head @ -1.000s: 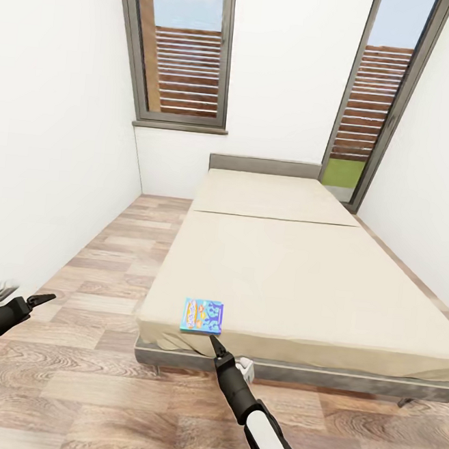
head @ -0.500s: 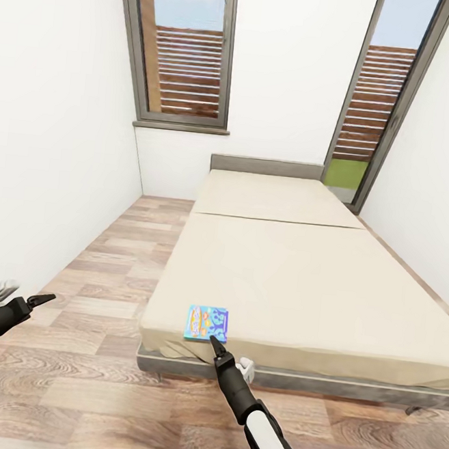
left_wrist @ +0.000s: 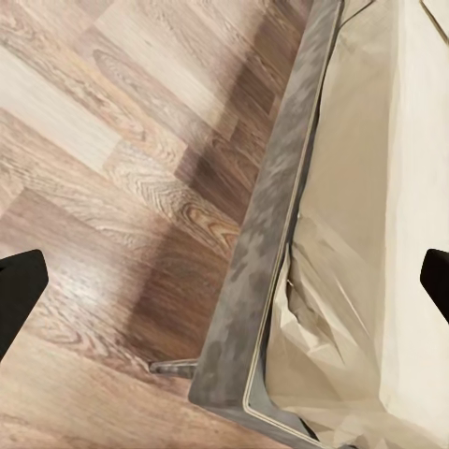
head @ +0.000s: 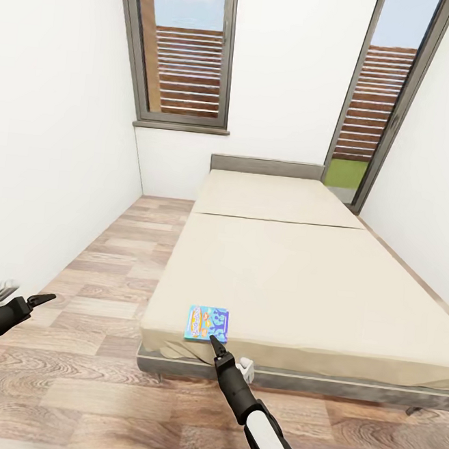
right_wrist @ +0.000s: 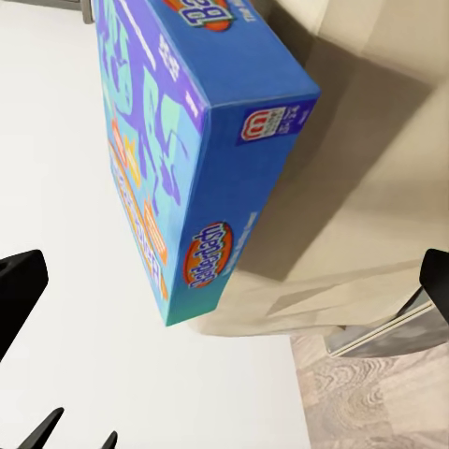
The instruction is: Put all the toys in the child's room - the three board games (two on the bed and one on the table), the two jigsaw puzzles on the table, and the tennis ball on the table - inside the toy box on the table in the child's room.
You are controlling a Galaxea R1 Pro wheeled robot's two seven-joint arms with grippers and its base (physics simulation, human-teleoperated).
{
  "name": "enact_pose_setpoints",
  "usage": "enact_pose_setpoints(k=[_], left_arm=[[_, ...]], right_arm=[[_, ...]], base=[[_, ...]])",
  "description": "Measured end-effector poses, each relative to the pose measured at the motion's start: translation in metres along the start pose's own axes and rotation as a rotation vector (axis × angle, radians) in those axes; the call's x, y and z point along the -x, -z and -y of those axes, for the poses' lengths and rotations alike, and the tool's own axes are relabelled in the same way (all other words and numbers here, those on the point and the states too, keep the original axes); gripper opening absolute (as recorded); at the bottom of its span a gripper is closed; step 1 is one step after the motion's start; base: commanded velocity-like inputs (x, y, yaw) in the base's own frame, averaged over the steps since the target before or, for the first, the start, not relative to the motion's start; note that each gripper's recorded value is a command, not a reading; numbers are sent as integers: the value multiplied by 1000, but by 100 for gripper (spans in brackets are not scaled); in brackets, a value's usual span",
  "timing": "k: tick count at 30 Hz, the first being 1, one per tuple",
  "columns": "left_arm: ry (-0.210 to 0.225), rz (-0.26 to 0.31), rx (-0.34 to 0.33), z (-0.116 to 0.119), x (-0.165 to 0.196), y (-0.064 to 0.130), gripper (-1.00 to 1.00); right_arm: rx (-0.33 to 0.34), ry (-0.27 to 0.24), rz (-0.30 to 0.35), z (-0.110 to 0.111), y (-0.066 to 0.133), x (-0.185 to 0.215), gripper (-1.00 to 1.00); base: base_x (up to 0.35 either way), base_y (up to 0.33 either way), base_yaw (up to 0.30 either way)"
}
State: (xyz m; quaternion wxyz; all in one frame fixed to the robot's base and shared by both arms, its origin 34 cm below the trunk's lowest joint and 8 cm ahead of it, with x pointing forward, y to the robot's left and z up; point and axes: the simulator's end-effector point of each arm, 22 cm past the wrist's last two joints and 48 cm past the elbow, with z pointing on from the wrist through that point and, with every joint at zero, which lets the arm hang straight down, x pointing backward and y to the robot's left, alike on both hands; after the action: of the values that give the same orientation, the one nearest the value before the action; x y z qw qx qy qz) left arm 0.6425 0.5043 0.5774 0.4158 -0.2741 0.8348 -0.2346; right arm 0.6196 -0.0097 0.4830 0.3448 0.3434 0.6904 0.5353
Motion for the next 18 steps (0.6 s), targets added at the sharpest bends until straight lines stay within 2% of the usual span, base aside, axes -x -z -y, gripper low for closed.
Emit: enact_pose_setpoints(k=[14,18], left_arm=[[1,-1,-1,0,0,0,100],[1,-2,-1,0,0,0,100]], right_arm=[[4,0,0,-1,0,0,100],[35,-1,1,-8,0,0,100]], base=[[0,0,0],[0,0,0]])
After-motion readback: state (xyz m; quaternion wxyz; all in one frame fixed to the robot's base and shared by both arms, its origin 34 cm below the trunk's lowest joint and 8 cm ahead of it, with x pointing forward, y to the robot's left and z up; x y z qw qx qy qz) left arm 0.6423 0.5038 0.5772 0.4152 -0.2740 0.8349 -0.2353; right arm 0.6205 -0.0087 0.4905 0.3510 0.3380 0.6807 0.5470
